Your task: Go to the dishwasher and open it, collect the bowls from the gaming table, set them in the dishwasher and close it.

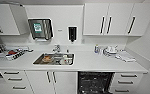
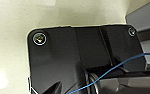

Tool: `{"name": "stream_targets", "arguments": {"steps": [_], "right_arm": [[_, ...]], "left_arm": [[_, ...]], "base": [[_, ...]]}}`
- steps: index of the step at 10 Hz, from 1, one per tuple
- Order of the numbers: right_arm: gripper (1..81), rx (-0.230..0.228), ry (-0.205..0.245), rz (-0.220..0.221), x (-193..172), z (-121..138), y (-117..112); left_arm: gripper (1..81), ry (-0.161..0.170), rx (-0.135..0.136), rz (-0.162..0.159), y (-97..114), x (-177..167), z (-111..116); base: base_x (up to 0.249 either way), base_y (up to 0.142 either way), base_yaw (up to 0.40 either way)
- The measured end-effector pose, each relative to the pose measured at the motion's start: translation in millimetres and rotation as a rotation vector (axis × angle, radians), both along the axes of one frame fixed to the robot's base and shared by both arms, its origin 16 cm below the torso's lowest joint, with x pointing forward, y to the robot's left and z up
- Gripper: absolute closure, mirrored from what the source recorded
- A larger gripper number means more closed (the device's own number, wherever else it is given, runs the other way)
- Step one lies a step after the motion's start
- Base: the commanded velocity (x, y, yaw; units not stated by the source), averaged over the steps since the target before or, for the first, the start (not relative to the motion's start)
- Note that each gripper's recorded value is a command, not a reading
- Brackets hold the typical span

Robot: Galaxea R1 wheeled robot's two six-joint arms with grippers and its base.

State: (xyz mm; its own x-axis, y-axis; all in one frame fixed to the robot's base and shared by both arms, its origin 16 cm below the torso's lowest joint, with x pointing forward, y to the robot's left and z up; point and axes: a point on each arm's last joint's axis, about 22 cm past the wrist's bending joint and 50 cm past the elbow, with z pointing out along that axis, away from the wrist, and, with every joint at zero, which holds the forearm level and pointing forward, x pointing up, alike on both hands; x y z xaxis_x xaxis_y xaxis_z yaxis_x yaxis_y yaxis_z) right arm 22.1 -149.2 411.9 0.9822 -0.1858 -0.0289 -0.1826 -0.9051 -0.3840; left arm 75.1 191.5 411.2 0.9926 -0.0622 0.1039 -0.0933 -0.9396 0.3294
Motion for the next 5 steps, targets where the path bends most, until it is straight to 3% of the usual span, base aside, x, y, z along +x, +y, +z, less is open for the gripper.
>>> {"name": "stream_targets", "arguments": {"steps": [2, 5], "right_arm": [[1.0, 0.0, -0.005, 0.0, -11, 5, 0], [1.0, 0.0, 0.016, 0.0, -33, 9, 0]], "left_arm": [[1.0, -0.008, 0.0, 0.0, 0, -8, 5], [1.0, 0.019, 0.0, 0.0, 0, -35, 8]], "base": [[0.0, 0.0, 0.0], [0.0, 0.0, 0.0]]}}
